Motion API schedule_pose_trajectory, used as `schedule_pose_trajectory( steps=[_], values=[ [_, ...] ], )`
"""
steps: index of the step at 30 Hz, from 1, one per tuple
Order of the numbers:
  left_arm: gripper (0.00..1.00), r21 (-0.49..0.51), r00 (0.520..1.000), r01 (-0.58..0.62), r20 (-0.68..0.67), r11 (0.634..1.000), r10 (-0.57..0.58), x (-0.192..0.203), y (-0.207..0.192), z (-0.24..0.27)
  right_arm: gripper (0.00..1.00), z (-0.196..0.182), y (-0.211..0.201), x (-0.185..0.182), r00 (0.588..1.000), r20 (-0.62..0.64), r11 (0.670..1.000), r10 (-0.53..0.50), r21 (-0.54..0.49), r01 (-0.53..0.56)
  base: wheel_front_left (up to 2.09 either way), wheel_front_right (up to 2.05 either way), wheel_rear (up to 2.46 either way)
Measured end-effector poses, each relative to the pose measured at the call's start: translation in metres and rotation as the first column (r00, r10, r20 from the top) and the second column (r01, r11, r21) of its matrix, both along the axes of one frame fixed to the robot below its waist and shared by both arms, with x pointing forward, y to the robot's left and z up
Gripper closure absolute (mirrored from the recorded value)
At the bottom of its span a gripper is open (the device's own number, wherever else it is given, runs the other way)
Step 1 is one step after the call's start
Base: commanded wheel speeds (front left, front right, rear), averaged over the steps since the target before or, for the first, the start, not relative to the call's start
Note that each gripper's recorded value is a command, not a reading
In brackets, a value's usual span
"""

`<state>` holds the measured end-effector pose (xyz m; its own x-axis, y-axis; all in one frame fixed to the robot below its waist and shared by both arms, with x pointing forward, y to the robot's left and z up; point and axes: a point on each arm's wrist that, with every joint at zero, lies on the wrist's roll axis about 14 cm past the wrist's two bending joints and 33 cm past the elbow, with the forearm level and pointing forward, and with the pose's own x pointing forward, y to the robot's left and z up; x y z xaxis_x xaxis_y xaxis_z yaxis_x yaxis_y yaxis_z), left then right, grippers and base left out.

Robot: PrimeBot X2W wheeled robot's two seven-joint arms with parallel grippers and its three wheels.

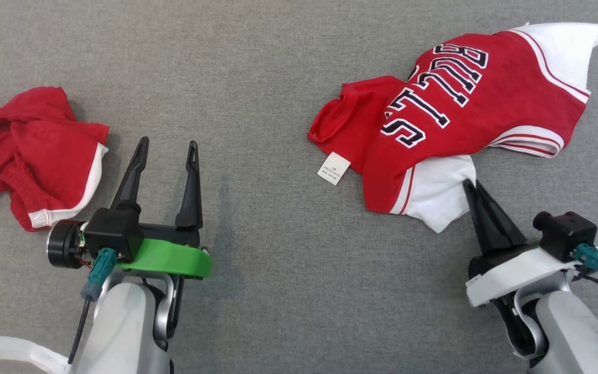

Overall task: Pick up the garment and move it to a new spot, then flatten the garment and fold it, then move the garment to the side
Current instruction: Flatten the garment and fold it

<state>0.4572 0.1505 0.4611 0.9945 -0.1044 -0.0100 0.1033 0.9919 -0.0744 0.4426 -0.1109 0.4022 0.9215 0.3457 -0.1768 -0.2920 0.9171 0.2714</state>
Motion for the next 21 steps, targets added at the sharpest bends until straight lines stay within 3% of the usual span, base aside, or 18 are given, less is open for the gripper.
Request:
schedule_pose_trajectory(
  steps=[8, 13, 17, 21],
  values=[
    [0.0, -0.009, 0.999, 0.029, 0.018, 1.0, -0.029, 0.002, -0.012, 0.005, 1.0, 0.069, -0.062, 0.016, 0.968, 0.223, 0.987, -0.11, -0.089, 0.133, 0.0, 0.0, 0.0],
    [0.0, -0.016, 0.999, 0.04, 0.023, 0.999, -0.039, 0.003, -0.016, 0.007, 1.0, 0.098, -0.116, 0.007, 0.93, 0.296, 0.943, -0.219, -0.18, 0.28, 0.0, 0.0, 0.0],
    [0.0, -0.019, 0.999, 0.047, 0.027, 0.999, -0.046, 0.003, -0.018, 0.008, 1.0, 0.082, -0.137, -0.014, 0.925, 0.236, 0.913, -0.299, -0.213, 0.349, 0.0, 0.0, 0.0],
    [0.0, -0.019, 0.998, 0.048, 0.029, 0.999, -0.047, 0.003, -0.018, 0.009, 1.0, 0.032, -0.153, -0.047, 0.91, 0.073, 0.883, -0.407, -0.222, 0.413, 0.0, 0.0, 0.0]
  ],
)
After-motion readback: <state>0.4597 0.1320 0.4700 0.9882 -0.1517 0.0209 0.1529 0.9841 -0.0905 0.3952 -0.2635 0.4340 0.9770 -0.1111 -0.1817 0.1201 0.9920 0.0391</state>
